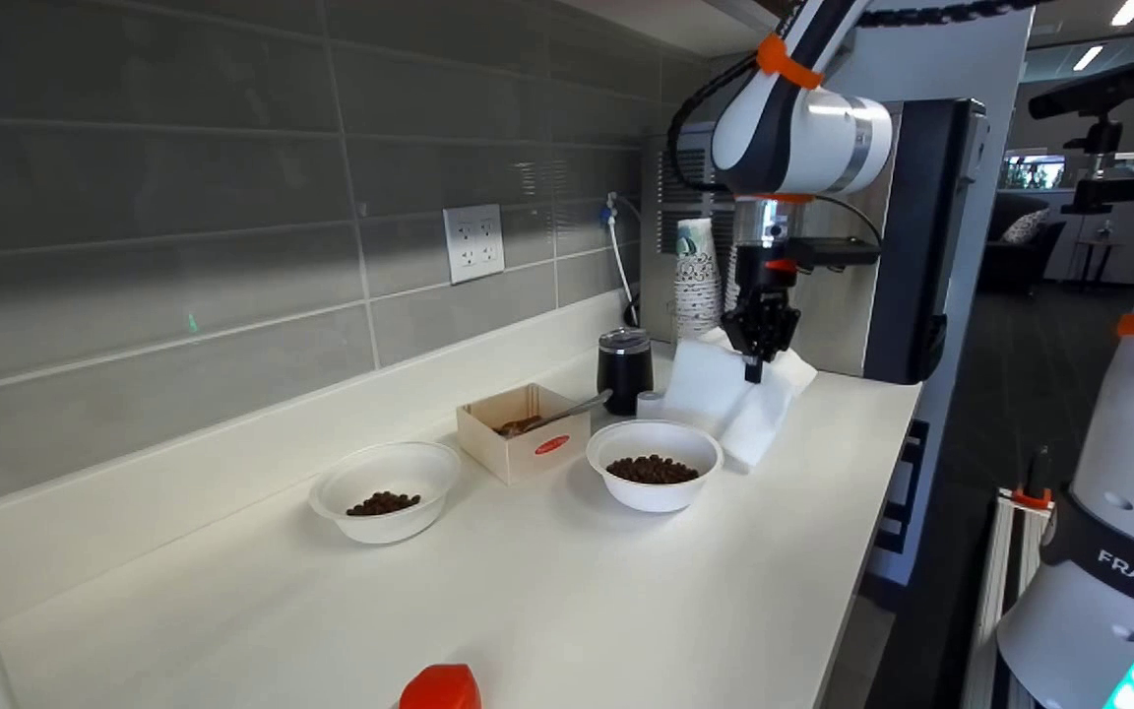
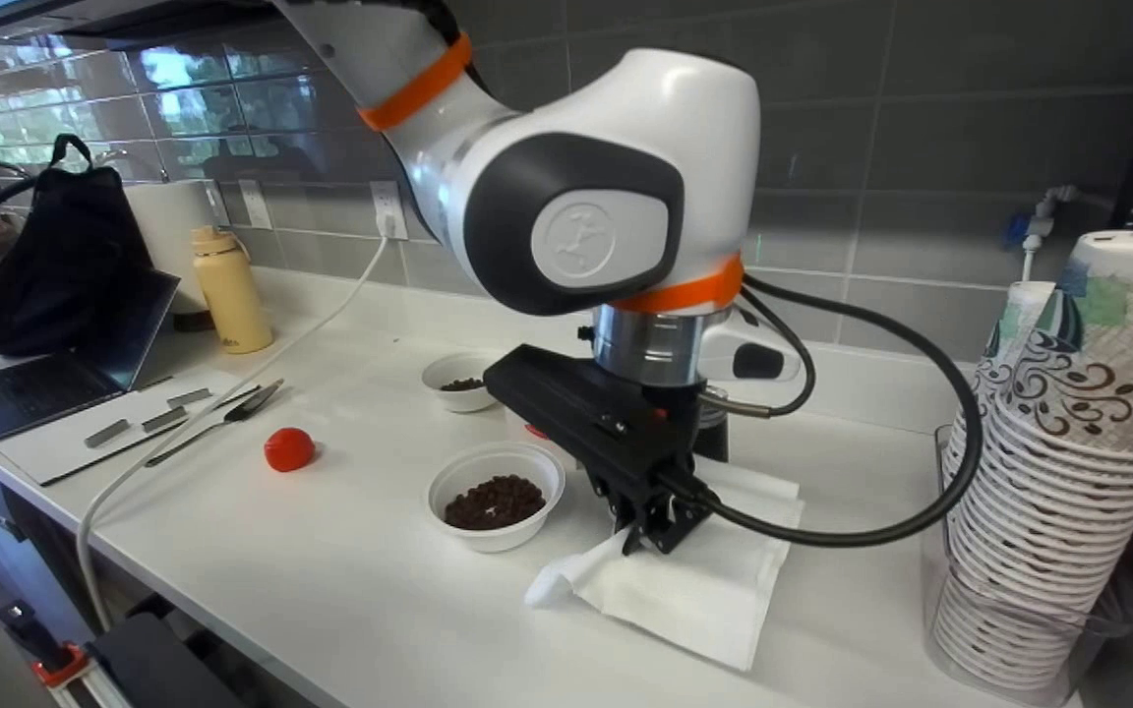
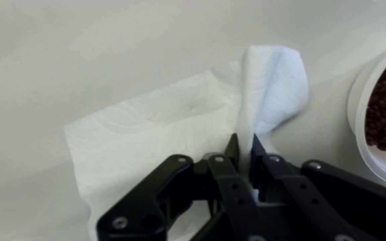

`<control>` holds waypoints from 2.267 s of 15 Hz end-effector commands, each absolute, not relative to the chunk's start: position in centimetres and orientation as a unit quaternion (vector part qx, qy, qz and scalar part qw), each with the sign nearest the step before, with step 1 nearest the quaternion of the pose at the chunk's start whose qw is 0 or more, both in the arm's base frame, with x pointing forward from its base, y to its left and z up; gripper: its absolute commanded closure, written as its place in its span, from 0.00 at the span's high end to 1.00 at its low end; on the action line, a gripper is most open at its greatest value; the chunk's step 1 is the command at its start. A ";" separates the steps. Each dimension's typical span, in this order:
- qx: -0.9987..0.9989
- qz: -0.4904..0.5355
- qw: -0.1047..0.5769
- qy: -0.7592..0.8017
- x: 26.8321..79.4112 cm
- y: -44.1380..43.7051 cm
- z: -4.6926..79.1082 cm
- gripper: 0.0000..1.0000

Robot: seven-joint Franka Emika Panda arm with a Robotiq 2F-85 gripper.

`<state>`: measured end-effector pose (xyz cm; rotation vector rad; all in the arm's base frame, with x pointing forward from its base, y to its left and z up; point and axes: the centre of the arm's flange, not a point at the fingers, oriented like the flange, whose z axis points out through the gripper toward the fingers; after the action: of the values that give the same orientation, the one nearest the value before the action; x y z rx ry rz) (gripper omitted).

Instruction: Use the paper towel to clean the left part of the counter

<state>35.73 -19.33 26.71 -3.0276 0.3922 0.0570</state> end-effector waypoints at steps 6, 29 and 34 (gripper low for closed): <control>-0.983 0.089 0.031 0.156 38.0 -20.3 18.9 0.02; -0.978 0.077 0.004 0.195 45.5 -24.2 18.1 0.02; -0.981 0.105 -0.006 0.166 46.1 -22.3 17.6 0.02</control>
<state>45.50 -22.22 18.44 -3.0759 0.5608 0.2567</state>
